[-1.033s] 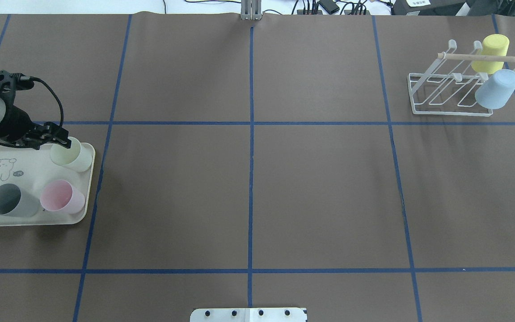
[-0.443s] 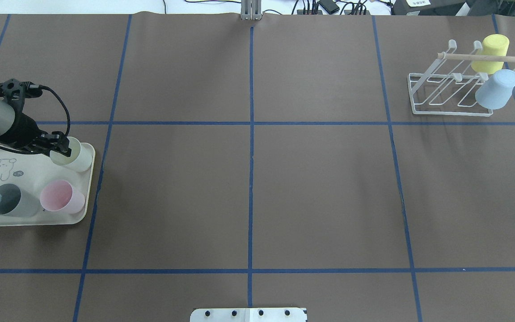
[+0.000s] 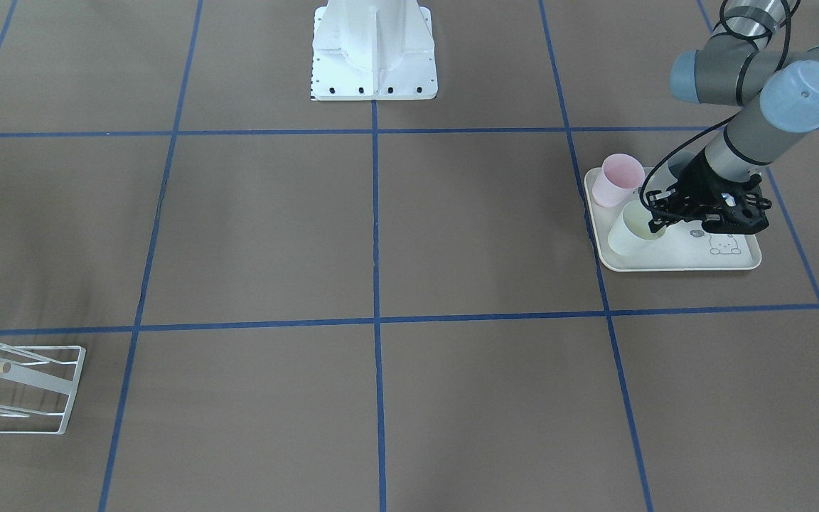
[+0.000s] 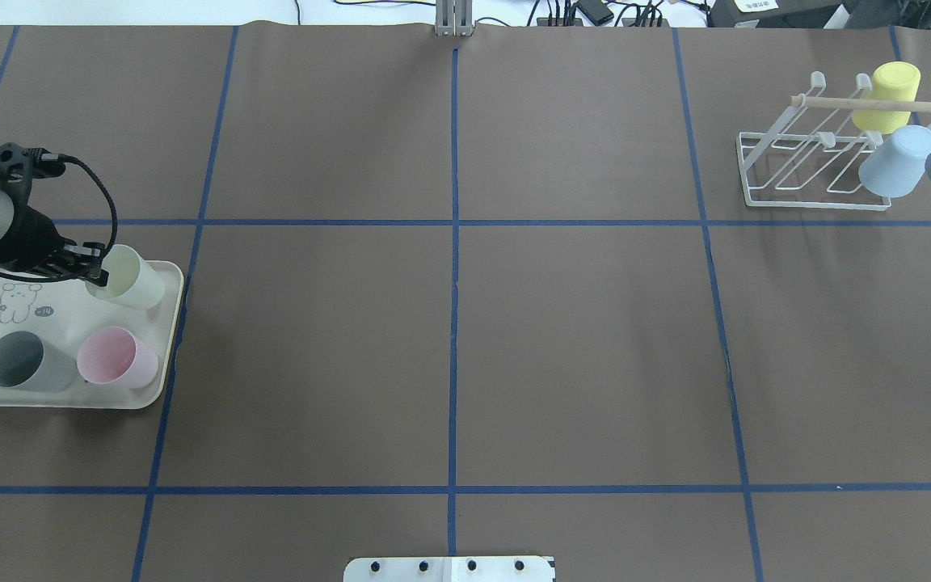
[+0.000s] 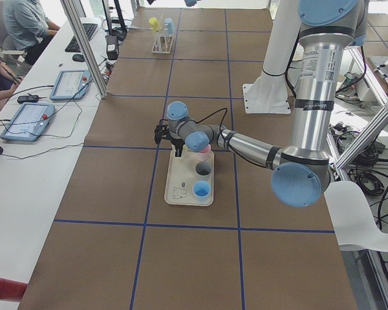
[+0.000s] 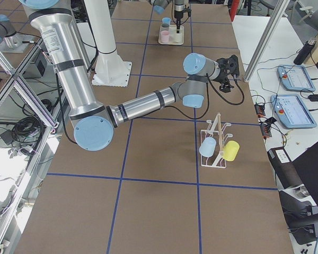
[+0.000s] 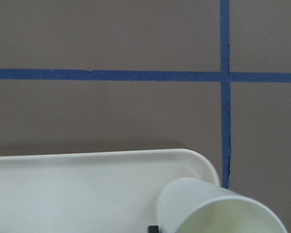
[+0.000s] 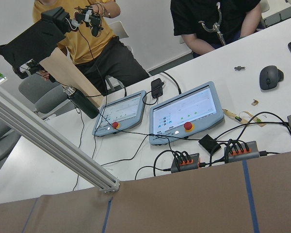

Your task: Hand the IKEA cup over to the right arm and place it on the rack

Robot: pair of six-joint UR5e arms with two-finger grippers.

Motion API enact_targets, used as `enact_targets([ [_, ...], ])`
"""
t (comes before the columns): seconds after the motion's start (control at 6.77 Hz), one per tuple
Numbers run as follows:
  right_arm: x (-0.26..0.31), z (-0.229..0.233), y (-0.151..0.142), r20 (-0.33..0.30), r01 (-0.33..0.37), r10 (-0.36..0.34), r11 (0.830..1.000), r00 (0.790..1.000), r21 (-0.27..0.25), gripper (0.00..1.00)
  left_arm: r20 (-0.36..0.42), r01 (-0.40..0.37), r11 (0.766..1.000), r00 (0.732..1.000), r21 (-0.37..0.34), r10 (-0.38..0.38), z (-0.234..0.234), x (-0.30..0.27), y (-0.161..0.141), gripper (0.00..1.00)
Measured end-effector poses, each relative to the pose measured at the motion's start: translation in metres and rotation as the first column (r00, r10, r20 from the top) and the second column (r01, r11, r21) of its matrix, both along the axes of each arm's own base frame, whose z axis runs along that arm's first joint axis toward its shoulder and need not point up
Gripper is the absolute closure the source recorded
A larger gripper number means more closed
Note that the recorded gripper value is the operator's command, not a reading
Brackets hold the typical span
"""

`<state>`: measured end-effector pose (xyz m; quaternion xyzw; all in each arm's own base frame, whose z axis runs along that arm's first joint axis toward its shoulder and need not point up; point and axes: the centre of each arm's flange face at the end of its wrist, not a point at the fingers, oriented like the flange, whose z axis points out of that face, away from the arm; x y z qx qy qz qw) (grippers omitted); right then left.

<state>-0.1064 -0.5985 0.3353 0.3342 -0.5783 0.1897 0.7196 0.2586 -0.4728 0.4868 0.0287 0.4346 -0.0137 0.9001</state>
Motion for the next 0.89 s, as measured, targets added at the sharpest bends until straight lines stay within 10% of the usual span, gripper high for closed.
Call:
enact_targets([
  [0.44, -0.007, -0.010, 0.006, 0.023, 0.015, -0.015, 1.000, 1.000, 0.006, 0.00, 0.026, 0.142, 0.989, 0.990, -0.029, -0.141, -0.029, -0.081, -0.009, 1.00],
  [0.89, -0.064, -0.057, 0.027, 0.163, 0.109, -0.104, 0.994, 0.981, -0.019, 0.00, -0.053, 0.366, 0.928, 0.928, -0.070, -0.370, -0.110, -0.119, -0.053, 1.00],
])
